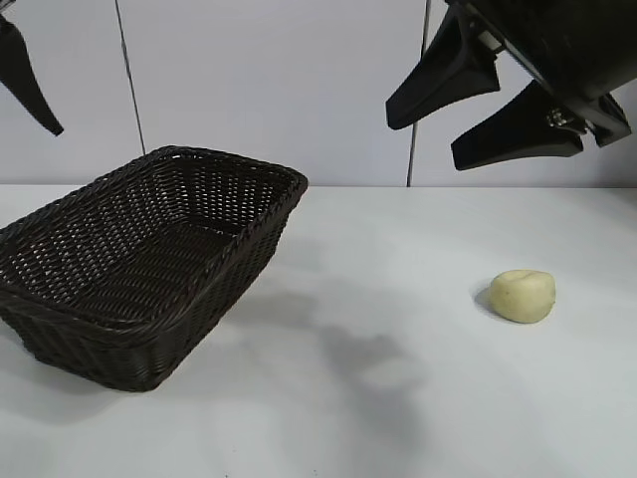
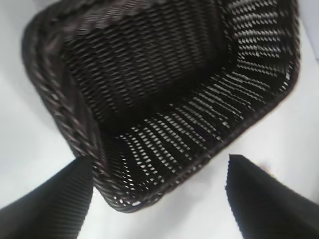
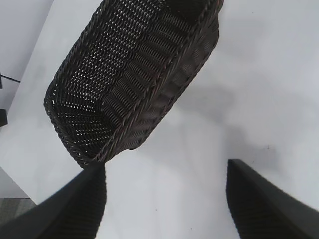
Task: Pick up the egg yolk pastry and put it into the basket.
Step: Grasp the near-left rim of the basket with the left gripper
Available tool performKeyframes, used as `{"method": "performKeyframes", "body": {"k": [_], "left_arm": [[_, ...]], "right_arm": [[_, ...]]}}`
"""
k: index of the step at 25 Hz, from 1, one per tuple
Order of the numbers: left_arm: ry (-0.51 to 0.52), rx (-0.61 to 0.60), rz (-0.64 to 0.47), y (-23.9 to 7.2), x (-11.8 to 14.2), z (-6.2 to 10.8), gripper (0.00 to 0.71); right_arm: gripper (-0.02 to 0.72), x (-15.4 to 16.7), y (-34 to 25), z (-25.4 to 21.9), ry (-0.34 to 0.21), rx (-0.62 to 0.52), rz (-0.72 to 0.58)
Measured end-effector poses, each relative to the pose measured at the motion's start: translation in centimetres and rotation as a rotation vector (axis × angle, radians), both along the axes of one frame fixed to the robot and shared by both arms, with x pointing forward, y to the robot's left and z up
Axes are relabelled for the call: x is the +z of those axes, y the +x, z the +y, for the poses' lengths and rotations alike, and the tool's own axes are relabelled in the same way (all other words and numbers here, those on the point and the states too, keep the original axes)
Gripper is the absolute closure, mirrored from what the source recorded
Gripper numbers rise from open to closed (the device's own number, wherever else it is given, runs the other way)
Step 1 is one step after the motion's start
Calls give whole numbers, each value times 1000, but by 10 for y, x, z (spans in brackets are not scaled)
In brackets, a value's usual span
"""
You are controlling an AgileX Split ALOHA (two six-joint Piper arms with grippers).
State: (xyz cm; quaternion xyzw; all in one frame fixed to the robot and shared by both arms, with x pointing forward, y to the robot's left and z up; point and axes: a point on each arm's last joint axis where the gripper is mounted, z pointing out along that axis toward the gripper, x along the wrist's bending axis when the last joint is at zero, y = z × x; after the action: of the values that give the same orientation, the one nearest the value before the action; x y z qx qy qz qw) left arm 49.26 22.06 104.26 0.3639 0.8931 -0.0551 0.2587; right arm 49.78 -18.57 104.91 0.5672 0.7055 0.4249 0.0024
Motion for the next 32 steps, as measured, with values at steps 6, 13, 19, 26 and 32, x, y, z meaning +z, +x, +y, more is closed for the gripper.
{"method": "performKeyframes", "body": {"k": [6, 13, 19, 26, 32], "left_arm": [[28, 29, 141, 14, -34, -3, 170], [52, 39, 229, 24, -62, -6, 170], [51, 92, 208, 28, -87, -4, 170], [66, 123, 213, 23, -115, -1, 170], [70, 129, 208, 26, -123, -1, 170]], "right_arm": [[207, 0, 0, 0, 0, 0, 0], [207, 0, 0, 0, 0, 0, 0], [207, 0, 0, 0, 0, 0, 0], [207, 0, 0, 0, -5, 1, -3], [207, 0, 0, 0, -8, 1, -4]]}}
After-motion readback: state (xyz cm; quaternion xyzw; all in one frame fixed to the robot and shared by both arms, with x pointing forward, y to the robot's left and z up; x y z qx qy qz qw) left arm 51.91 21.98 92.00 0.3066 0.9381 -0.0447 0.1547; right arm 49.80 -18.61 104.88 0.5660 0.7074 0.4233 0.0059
